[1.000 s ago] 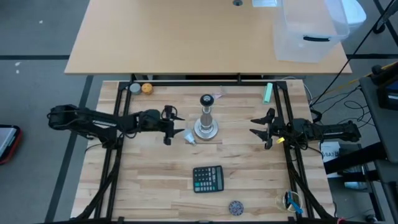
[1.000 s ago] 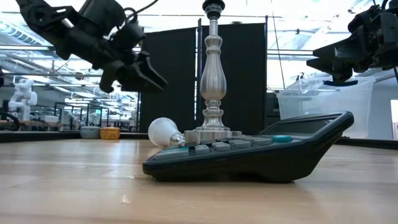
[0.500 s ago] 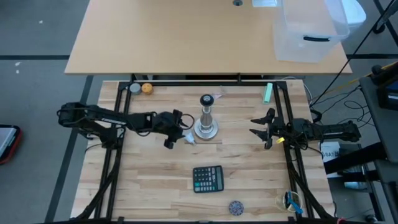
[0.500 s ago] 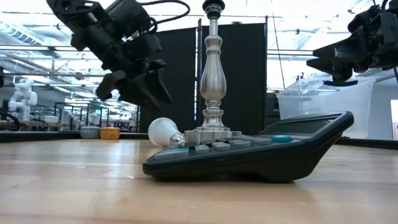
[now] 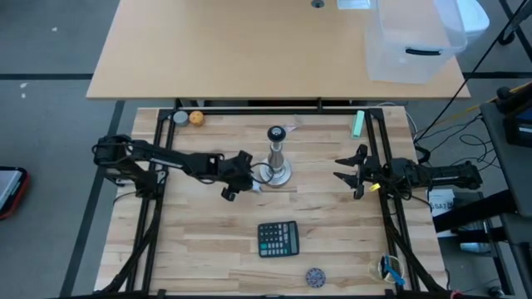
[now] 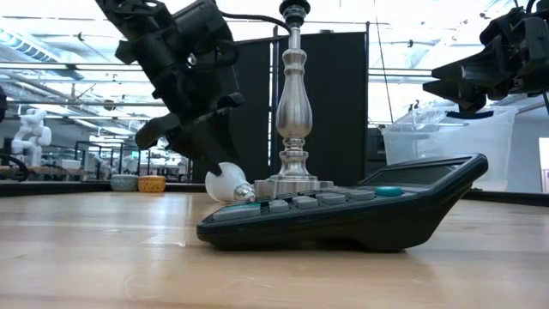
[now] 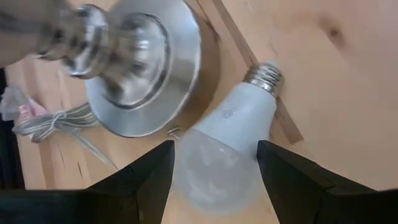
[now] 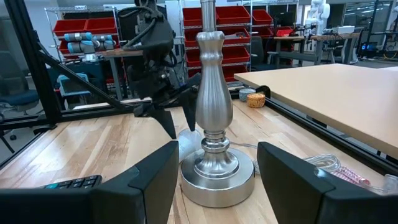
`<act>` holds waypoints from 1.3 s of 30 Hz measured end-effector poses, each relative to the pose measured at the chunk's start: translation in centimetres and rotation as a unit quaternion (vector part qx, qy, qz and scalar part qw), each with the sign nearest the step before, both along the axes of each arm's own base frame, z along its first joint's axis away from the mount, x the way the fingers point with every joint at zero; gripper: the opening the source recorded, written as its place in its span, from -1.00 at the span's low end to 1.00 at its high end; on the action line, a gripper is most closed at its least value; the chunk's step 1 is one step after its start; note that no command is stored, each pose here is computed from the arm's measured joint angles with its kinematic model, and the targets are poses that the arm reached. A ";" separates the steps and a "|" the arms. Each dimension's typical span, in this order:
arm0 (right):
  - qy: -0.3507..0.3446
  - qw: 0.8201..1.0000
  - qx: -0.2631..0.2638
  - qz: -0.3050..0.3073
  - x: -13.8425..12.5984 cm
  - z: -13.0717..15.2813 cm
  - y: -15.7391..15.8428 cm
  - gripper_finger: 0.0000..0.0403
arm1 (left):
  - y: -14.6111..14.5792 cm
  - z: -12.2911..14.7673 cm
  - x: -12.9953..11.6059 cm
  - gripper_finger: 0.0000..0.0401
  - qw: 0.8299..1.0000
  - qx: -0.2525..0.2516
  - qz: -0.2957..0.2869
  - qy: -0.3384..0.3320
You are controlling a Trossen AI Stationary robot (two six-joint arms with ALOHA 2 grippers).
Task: Screw lightbulb
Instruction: Insert the light bulb into the lamp
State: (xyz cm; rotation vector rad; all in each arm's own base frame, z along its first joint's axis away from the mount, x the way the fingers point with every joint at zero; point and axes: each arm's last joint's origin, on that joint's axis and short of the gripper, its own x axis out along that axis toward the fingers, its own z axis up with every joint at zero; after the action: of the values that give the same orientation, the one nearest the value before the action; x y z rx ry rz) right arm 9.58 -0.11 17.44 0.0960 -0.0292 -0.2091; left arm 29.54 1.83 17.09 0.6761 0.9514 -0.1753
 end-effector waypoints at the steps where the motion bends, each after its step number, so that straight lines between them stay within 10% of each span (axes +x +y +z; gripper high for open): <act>1: 0.000 1.000 0.000 0.000 0.0 0.0 0.0 0.05 | -0.1 -0.1 0.2 0.18 1.000 0.007 -0.004 0.012; 16: 0.000 1.000 0.000 0.000 0.0 0.0 0.0 0.05 | -0.8 1.7 2.0 0.18 0.997 0.079 -0.002 0.024; 39: 0.000 1.000 0.000 0.000 0.0 0.0 0.0 0.05 | -1.2 3.8 1.2 0.26 0.980 0.032 0.178 0.081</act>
State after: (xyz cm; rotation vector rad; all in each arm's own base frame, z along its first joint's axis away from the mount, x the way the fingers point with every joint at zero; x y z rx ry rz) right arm 9.58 -0.11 17.44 0.0961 -0.0298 -0.2091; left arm 30.75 0.65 20.91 0.5451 1.2230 0.1198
